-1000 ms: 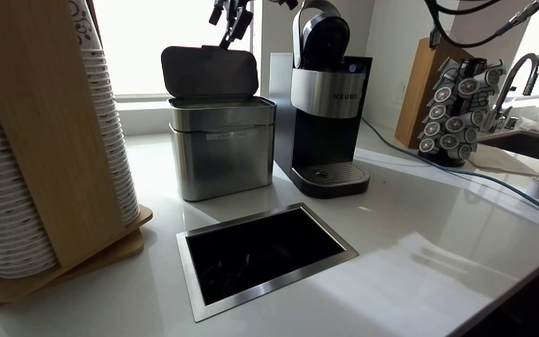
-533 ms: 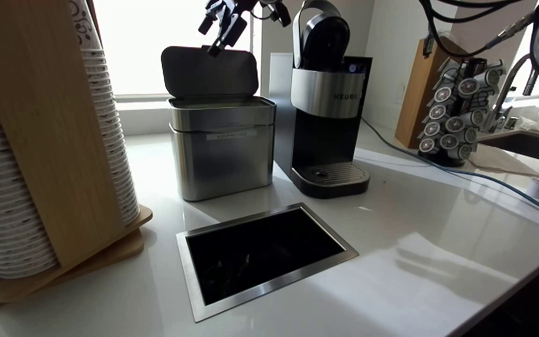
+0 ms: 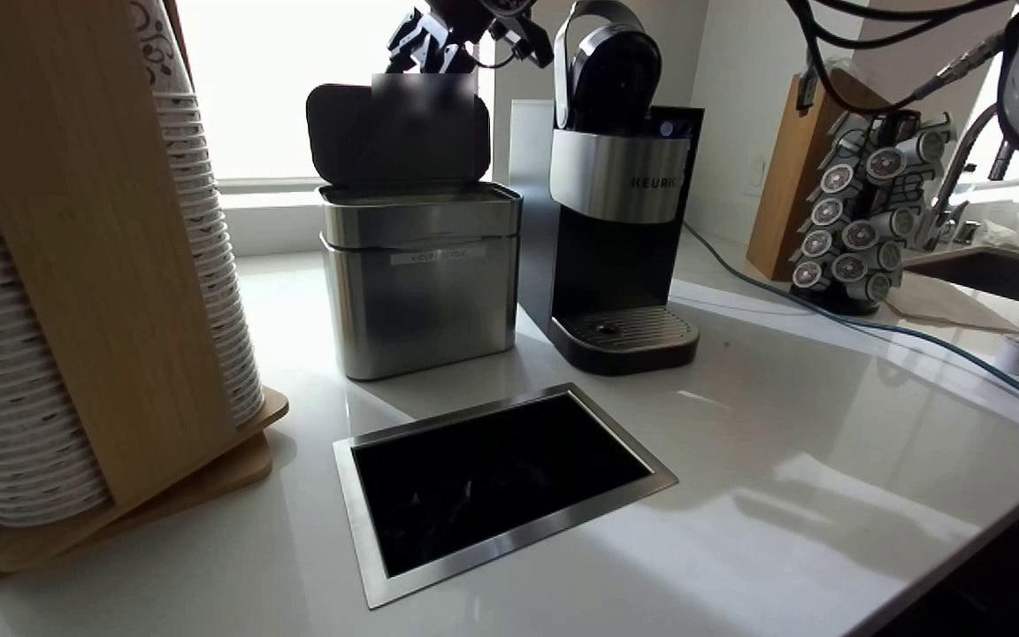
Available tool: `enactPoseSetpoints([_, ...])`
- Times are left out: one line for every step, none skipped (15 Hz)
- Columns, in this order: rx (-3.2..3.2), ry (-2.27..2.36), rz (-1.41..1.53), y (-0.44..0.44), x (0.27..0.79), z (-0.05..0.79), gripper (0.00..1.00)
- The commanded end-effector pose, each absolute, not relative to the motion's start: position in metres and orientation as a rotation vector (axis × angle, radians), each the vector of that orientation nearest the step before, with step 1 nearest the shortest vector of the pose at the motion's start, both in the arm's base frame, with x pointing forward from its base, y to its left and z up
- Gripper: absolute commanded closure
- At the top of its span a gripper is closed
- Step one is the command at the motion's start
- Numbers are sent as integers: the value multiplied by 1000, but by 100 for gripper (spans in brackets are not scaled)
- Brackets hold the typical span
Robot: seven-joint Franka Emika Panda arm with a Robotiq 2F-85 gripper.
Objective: Remove the coffee pod from the coffeemaker and place it in the silver bin then close the bin.
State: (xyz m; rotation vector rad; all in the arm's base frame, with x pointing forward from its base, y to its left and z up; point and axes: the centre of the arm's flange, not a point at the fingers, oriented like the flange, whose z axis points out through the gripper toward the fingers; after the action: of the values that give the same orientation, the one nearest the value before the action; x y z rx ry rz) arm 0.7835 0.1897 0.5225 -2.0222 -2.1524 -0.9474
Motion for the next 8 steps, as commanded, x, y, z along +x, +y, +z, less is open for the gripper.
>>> enactPoseSetpoints([-1979, -2147, -851, 200, 847, 552, 0])
enactPoseSetpoints([-1923, -2172, -857, 205, 838, 560, 0])
enactPoseSetpoints([-1891, -2183, -835, 208, 832, 565, 0])
enactPoseSetpoints([-1848, -2190, -807, 213, 825, 569, 0])
enactPoseSetpoints([-1807, -2197, -783, 218, 818, 573, 0])
enactPoseSetpoints([-1756, -2197, -742, 224, 810, 574, 0])
enactPoseSetpoints([-1714, -2190, -708, 228, 803, 575, 0])
enactPoseSetpoints([-1665, -2178, -683, 236, 797, 573, 0])
